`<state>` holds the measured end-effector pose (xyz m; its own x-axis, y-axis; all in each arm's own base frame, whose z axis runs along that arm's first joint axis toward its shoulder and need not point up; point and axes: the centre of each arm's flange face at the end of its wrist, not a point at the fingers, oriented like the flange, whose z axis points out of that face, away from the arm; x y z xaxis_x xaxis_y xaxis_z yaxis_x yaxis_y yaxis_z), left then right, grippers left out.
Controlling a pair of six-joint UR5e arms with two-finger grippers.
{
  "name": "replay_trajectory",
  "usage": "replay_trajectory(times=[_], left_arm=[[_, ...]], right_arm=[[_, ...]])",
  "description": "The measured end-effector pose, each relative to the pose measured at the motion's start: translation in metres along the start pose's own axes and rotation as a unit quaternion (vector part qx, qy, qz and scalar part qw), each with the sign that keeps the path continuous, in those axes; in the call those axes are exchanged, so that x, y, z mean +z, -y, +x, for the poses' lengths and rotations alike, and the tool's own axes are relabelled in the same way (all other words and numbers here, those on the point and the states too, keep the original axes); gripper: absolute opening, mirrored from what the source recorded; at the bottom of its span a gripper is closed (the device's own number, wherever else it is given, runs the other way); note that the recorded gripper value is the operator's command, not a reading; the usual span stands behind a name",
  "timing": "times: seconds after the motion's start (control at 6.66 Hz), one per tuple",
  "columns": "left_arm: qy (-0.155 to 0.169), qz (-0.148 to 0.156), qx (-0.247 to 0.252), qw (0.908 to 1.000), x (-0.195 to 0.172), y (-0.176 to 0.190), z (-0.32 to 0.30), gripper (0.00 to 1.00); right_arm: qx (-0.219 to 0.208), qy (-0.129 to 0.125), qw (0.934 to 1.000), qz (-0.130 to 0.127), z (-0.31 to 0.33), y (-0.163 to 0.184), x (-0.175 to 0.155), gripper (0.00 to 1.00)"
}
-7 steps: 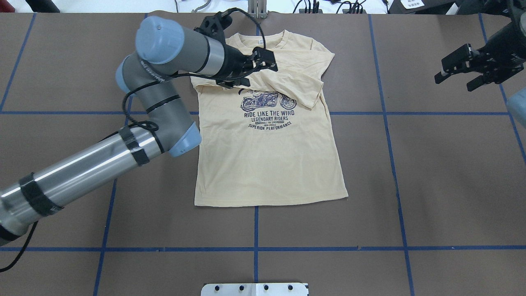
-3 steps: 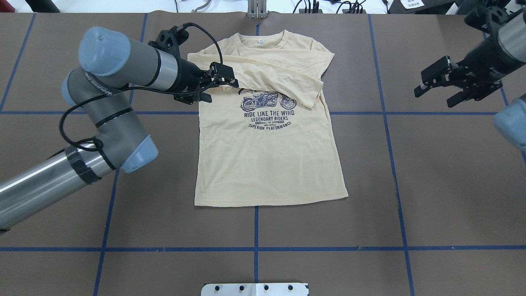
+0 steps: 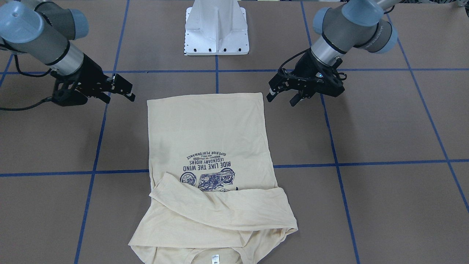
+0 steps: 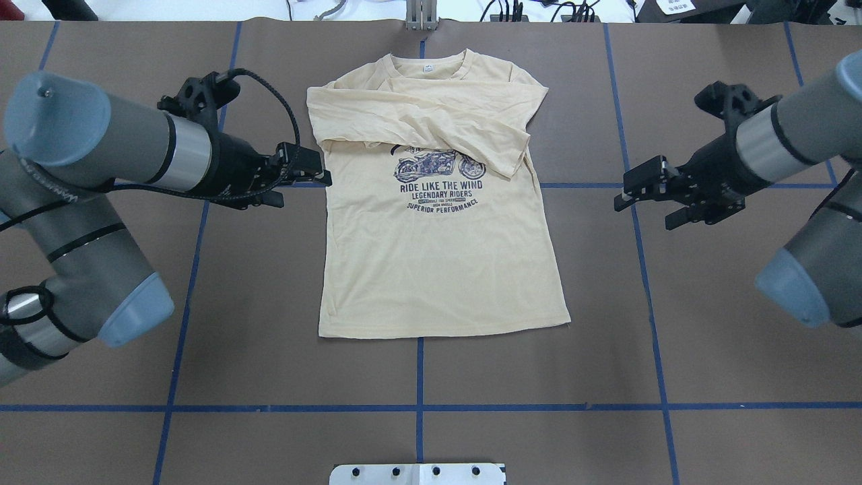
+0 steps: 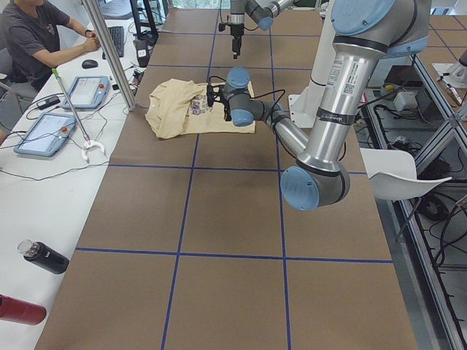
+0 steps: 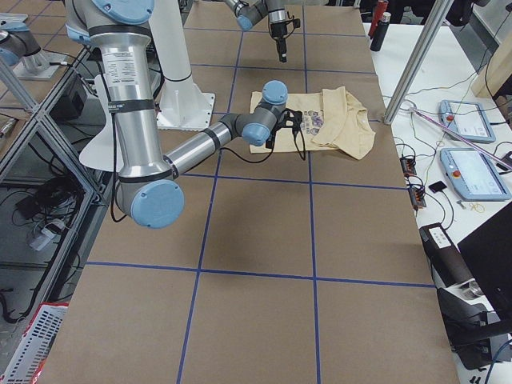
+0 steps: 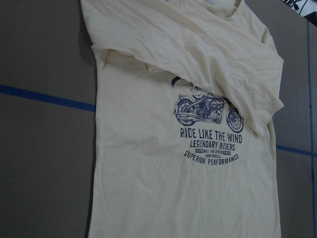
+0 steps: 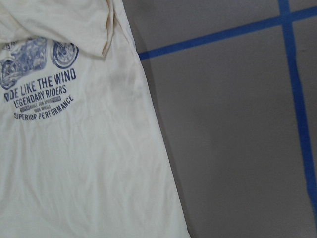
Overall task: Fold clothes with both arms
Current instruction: 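Move both grippers down to the shirt's side edges near the hem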
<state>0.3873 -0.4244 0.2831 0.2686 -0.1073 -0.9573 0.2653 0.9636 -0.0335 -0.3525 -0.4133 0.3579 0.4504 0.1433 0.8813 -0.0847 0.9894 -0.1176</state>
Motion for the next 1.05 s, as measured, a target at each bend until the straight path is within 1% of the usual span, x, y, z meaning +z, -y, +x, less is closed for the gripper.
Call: replay_trajectory(times=[0.15,0.3,0.6,0.75,0.9,1.05], left_arm=[[0.008,0.005,-0.001,1.0000,0.006,-0.011,-0.007,1.00],[0.012,0.006,0.000,0.9999,0.011,-0.019,-0.010,1.00],[0.011,0.007,0.002,0.9999,0.013,-0.024,-0.008,1.00],[0.011,0.007,0.002,0.9999,0.013,-0.024,-0.007,1.00],[0.010,0.007,0.002,0.9999,0.013,-0.024,-0.007,1.00],[0.010,0.007,0.002,0.9999,0.013,-0.024,-0.006,1.00]], right_arm=[[-0.007,-0.009,0.9999,-0.001,-0.011,-0.012,0.026,1.00],[-0.010,-0.016,0.9998,-0.003,-0.018,-0.020,0.045,1.00],[-0.013,-0.035,0.9993,-0.010,-0.019,-0.029,0.076,1.00],[-0.013,-0.044,0.9989,-0.012,-0.017,-0.030,0.088,0.98],[-0.013,-0.050,0.9986,-0.014,-0.015,-0.033,0.096,0.94],[-0.013,-0.053,0.9984,-0.015,-0.015,-0.036,0.100,0.94]])
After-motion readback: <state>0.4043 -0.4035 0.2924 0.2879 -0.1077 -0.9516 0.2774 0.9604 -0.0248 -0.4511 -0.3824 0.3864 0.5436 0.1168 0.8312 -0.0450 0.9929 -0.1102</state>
